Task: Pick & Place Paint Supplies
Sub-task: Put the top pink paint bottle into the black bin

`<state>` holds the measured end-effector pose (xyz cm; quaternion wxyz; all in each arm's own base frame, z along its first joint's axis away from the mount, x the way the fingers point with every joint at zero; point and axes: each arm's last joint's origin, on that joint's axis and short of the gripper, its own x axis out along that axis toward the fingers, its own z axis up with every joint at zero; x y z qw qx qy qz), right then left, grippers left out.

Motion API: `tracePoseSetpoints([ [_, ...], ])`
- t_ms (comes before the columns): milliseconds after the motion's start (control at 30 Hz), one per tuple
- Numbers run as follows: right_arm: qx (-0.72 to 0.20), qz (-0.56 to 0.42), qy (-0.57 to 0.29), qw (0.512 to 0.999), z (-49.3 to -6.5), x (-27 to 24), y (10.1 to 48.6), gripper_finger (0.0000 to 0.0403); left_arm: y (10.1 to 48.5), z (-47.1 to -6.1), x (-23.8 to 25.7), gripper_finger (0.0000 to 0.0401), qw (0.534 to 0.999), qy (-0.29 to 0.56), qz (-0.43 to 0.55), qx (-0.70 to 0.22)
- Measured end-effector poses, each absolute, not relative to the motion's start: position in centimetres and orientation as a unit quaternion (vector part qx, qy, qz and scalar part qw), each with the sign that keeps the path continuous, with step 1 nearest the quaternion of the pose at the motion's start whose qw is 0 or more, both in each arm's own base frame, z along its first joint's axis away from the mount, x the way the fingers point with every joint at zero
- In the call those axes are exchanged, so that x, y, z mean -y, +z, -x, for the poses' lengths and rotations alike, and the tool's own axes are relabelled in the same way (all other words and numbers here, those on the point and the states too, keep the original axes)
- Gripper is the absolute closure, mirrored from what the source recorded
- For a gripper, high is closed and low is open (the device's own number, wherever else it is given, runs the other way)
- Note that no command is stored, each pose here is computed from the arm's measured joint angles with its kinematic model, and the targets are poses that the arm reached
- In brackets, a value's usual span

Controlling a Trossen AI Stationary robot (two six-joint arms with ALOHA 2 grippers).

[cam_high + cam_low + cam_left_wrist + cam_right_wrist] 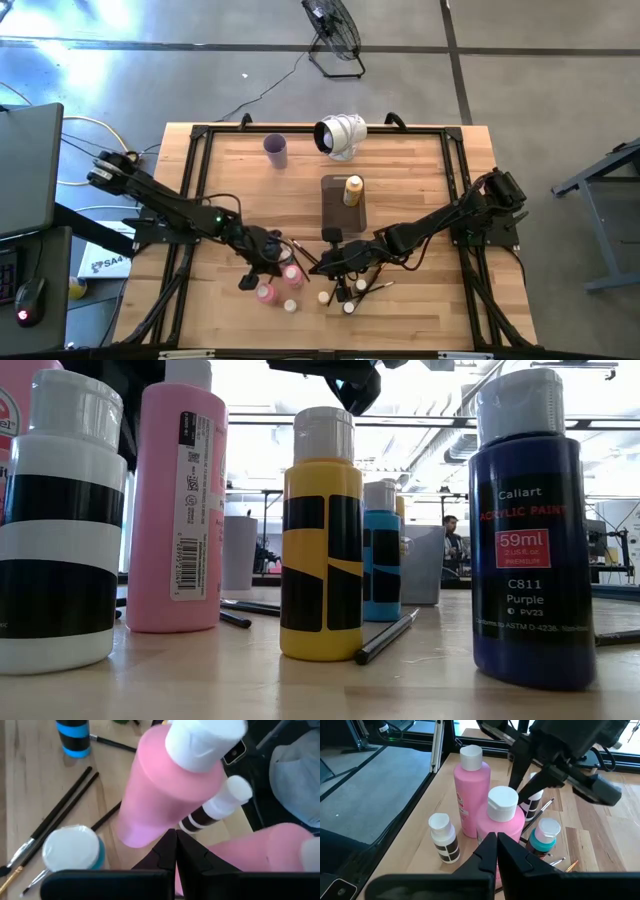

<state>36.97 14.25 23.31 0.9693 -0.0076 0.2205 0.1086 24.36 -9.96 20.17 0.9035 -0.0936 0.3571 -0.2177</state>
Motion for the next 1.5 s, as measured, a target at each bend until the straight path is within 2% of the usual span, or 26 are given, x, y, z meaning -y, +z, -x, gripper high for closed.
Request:
tracePoseSetpoints([
  [333,-0.22,0.008,0.109,0.969,-37.0,-14.2,23.3,0.0399,19.0,-25.4,10.4,0.0396,0.901,-0.23,0.098,-0.354],
  [1033,-0.221,0.008,0.109,0.969,-37.0,-14.2,23.3,0.0399,19.6,-26.2,10.7,0.0396,0.921,-0.239,0.074,-0.298],
  [1500,-0.243,0.007,0.108,0.964,-36.8,-14.2,22.9,0.0399,19.0,-25.4,10.4,0.0396,0.904,-0.219,0.095,-0.354],
])
